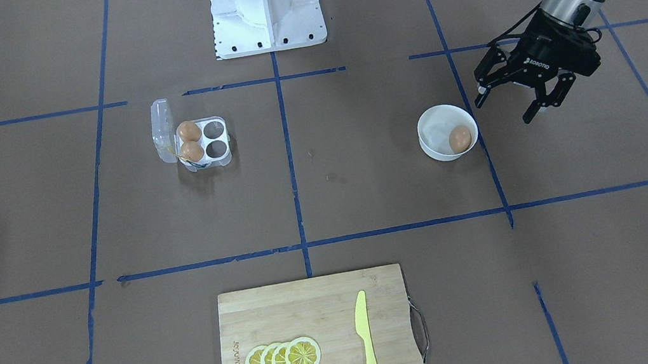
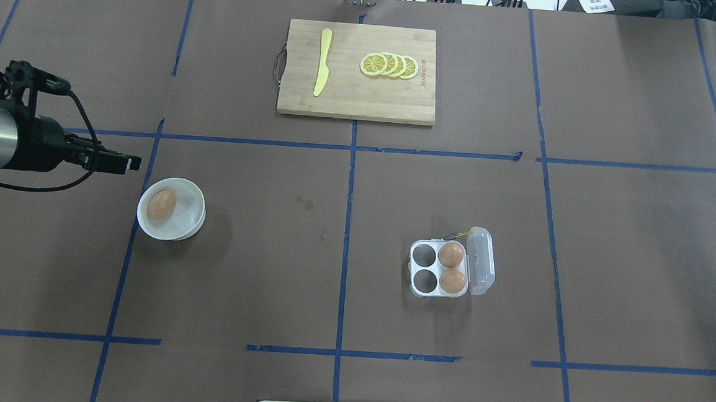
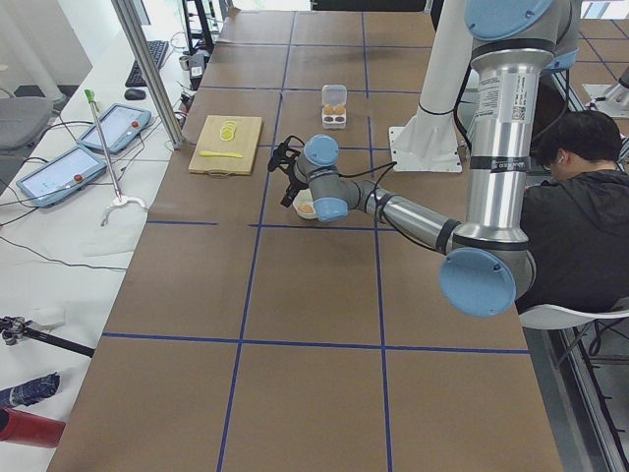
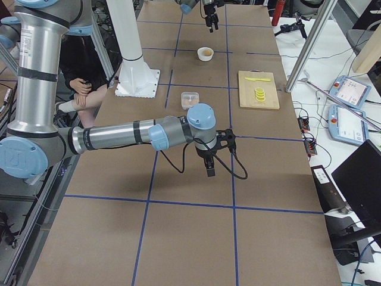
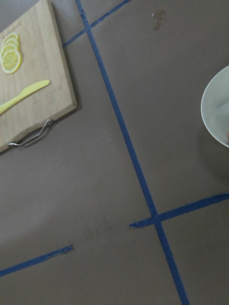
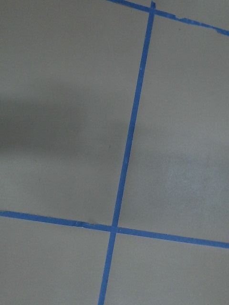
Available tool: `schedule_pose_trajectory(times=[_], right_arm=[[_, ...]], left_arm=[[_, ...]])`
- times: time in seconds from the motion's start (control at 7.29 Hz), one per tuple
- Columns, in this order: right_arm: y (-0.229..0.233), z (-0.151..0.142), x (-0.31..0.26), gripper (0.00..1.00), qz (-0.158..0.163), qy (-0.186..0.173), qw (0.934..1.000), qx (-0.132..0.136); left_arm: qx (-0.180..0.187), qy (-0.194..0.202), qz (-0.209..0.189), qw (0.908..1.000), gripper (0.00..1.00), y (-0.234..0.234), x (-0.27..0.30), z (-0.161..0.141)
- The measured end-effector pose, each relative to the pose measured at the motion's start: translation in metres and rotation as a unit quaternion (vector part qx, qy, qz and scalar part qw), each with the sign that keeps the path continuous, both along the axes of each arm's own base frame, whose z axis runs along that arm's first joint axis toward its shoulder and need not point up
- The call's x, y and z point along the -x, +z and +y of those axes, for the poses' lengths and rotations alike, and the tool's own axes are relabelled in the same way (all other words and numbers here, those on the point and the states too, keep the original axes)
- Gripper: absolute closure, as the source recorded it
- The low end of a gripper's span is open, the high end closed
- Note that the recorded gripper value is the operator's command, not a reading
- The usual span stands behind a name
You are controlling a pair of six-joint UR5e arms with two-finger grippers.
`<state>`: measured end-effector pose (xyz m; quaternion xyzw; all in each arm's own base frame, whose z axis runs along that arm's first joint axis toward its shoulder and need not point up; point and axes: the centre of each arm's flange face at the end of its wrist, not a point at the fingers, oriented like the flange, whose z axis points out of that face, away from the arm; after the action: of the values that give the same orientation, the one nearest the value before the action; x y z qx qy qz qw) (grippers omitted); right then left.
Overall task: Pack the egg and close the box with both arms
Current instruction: 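Lower the left gripper over the brown egg in the white bowl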
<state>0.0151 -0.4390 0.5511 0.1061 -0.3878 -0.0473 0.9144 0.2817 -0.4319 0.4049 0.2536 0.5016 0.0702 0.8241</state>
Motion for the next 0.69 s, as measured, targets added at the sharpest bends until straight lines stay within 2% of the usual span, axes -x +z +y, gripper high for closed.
schedule_pose_trajectory(times=[0.14,0.69], right_arm=[[0.000,0.000,0.000,0.00,0.000,0.000,1.0000,0.000],[0.001,0.001,0.000,0.00,0.000,-0.001,1.0000,0.001]], left_arm=[[0.011,-0.005,-0.012,0.9999,0.00,0.000,-0.016,0.006],[0.061,-0.012,-0.040,0.9973,0.18,0.002,-0.077,0.031]])
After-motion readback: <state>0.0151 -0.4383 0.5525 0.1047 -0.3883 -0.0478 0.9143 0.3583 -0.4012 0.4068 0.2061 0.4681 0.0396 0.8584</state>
